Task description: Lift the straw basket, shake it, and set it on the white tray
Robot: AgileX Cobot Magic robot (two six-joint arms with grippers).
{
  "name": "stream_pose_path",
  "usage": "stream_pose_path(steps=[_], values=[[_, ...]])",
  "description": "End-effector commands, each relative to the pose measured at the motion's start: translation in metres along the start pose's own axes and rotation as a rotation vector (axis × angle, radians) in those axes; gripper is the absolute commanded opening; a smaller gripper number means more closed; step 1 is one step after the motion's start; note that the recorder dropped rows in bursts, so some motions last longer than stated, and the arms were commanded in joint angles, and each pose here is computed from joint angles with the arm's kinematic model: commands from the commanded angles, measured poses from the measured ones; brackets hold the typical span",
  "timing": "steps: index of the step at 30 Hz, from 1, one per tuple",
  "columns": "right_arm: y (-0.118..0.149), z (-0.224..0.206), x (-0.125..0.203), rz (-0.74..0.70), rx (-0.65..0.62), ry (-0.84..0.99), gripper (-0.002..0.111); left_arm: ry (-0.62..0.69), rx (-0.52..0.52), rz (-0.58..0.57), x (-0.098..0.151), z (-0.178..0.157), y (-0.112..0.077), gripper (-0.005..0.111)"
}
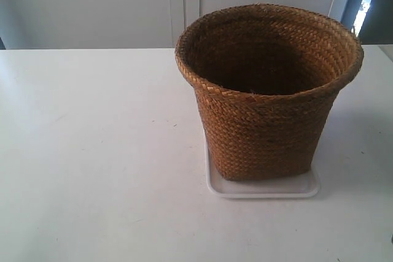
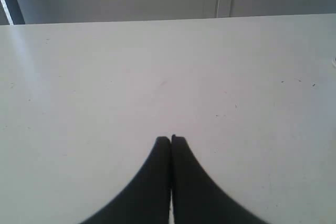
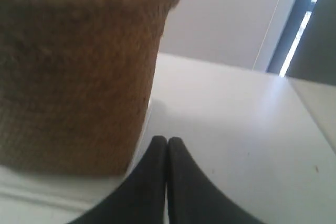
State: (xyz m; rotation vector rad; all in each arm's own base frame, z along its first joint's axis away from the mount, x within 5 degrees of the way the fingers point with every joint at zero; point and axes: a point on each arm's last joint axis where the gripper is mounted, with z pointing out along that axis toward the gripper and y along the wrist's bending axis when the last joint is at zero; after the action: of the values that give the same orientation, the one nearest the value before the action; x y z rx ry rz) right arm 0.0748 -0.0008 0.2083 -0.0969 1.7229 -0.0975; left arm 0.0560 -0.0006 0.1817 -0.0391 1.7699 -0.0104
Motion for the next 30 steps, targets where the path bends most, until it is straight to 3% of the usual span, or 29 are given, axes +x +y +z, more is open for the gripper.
stream_pose_path(steps=[1, 30], values=[[0.0025, -0.0043, 0.0298, -0.003, -0.010, 0.188, 0.000, 0.001, 0.002, -0.012, 0.0013, 0.0000, -0.0002, 0.000], [0.0016, -0.0140, 0.0236, -0.019, 0.006, 0.062, 0.000, 0.001, 0.002, -0.012, 0.0013, 0.0000, -0.0002, 0.000]])
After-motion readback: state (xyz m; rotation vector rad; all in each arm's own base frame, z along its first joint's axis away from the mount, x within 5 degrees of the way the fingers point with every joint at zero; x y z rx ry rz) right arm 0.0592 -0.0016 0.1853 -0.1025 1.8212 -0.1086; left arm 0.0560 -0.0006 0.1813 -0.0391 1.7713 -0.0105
